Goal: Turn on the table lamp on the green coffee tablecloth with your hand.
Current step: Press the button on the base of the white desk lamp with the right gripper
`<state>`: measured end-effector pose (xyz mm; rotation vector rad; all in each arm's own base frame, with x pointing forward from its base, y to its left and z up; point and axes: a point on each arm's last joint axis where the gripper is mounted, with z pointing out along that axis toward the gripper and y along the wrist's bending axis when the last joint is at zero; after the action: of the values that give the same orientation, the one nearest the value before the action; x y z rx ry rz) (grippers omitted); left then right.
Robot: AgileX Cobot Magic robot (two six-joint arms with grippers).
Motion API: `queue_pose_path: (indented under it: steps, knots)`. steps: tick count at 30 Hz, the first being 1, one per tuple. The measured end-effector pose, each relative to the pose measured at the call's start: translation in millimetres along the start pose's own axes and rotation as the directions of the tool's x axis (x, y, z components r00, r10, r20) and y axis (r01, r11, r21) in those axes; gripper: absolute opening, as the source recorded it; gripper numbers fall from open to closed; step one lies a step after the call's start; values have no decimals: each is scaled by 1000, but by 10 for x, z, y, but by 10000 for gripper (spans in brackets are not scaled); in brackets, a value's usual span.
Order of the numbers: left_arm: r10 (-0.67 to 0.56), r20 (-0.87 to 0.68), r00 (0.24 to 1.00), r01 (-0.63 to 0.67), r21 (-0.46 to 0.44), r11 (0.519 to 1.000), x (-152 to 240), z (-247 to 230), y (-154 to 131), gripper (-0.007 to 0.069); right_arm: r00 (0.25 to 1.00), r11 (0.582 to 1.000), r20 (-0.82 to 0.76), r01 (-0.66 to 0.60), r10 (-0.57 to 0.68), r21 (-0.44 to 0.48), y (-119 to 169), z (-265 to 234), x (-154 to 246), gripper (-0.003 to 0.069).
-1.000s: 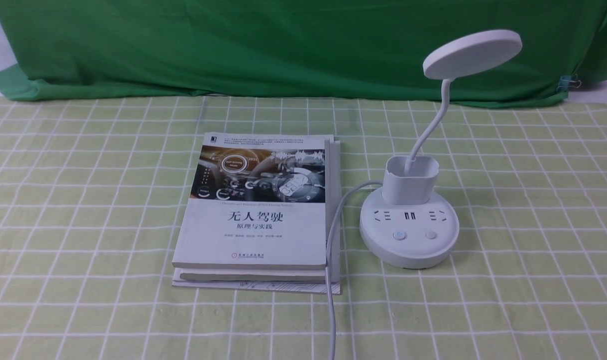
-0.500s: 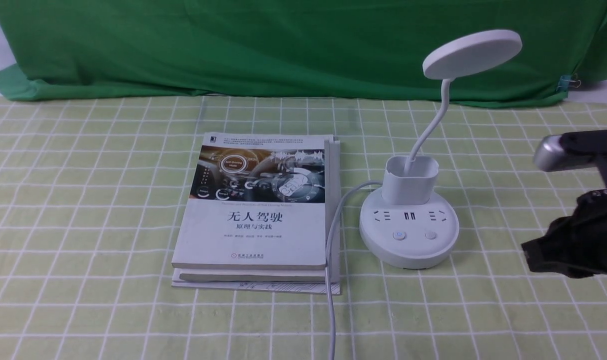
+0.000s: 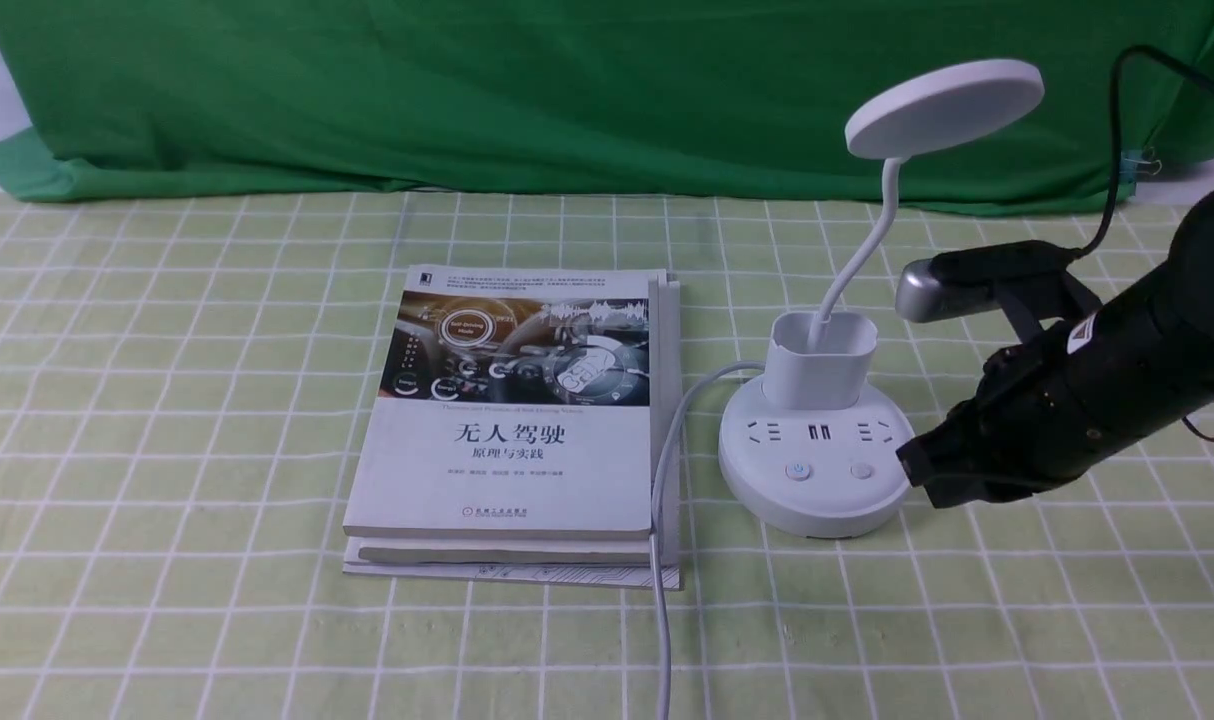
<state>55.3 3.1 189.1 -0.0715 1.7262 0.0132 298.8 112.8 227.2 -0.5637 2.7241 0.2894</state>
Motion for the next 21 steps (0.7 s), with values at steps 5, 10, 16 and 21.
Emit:
queue_pose_path:
  steps: [5, 10, 16, 21]
  knots:
    - [0, 0, 1000, 0, 0, 1000, 0, 0, 0, 3, 1000, 1000, 9, 7, -7, 1, -7, 15, -59, 33]
    - [0, 0, 1000, 0, 0, 1000, 0, 0, 0, 3, 1000, 1000, 20, 14, -14, 3, -7, 3, -93, 33]
    - [0, 0, 1000, 0, 0, 1000, 0, 0, 0, 3, 1000, 1000, 15, 12, -12, 5, -23, 74, -114, 33]
    - [0, 0, 1000, 0, 0, 1000, 0, 0, 0, 3, 1000, 1000, 3, 11, -11, 8, -44, 170, -139, 33]
